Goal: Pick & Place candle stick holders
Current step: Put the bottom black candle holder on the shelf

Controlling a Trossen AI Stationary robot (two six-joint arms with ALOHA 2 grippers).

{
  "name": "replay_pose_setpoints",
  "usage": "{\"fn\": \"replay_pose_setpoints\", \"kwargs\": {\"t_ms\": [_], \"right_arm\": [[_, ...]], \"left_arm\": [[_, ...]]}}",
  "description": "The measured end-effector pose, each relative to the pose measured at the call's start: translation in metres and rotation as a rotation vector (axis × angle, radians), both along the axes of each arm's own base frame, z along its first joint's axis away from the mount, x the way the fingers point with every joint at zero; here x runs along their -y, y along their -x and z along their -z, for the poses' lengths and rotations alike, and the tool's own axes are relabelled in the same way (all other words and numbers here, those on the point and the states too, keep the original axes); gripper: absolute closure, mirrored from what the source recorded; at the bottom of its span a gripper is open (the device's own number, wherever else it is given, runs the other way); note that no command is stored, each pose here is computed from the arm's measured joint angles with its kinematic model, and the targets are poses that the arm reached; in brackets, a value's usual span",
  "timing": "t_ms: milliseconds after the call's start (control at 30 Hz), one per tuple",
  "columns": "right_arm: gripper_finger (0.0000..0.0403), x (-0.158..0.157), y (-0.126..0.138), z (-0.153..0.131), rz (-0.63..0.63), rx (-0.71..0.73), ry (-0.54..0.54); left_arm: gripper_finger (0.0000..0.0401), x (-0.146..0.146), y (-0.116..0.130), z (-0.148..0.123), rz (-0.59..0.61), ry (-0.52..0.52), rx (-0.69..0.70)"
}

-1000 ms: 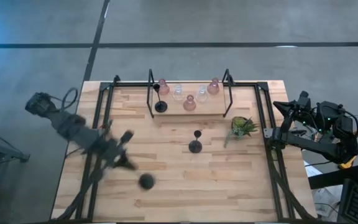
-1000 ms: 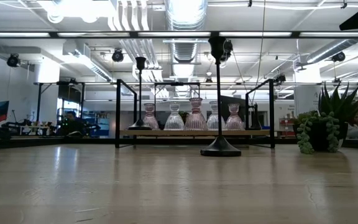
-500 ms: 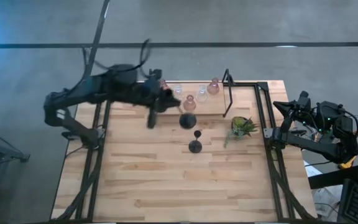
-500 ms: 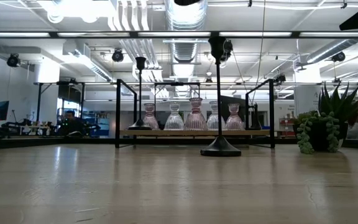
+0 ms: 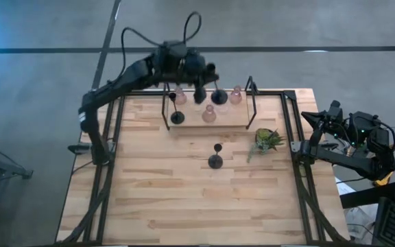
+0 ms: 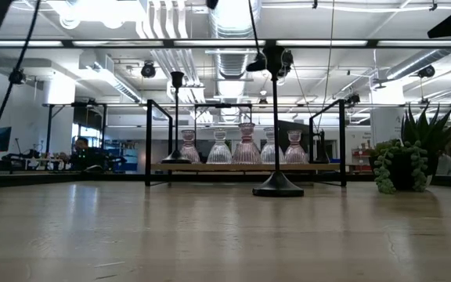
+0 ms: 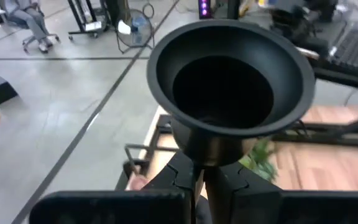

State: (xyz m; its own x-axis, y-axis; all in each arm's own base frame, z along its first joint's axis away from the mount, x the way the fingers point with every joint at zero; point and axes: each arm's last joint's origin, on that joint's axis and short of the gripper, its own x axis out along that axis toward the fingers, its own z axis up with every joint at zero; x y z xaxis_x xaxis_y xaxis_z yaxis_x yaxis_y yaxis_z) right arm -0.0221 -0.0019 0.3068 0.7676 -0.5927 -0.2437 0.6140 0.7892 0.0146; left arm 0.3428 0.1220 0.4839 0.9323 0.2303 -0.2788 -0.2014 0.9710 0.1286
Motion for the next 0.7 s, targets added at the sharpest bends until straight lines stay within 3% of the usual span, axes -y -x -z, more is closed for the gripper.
{"fn": "replay_pose_setpoints", "kwargs": {"t_ms": [233, 700], "right_arm": [[0.0394, 0.0, 0.0, 0.0, 0.0, 0.0, 0.0], [0.0394, 0.0, 0.0, 0.0, 0.0, 0.0, 0.0]], "left_arm": [[0.0385, -0.06, -0.017, 0.006, -0.058, 0.019, 0.023], [0.0385, -0.131, -0.027, 0.045, -0.241, 0.075, 0.002]]}}
